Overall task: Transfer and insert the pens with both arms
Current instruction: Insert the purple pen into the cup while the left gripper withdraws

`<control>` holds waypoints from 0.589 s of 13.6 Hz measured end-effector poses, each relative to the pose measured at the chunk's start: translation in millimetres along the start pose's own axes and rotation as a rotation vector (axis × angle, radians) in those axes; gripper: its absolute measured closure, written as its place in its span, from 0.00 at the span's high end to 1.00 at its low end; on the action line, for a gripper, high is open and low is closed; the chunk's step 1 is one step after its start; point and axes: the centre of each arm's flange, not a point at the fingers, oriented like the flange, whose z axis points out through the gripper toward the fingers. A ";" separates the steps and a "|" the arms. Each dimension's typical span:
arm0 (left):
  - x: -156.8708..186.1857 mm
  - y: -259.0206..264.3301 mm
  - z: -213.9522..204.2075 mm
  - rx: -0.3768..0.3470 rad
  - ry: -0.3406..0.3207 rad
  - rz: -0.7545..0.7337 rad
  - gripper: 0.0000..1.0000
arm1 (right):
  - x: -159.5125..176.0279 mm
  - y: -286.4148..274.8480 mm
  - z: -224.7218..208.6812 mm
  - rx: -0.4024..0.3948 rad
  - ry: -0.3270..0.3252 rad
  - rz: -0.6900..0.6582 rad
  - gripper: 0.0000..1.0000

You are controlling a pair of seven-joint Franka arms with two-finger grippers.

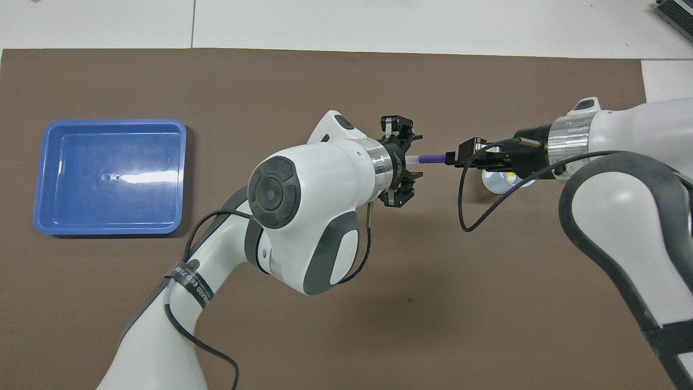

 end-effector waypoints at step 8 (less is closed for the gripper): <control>127.1 89.2 -99.7 -0.115 0.092 -0.183 1.00 | 17.3 33.7 -42.5 -0.287 0.015 -0.125 0.21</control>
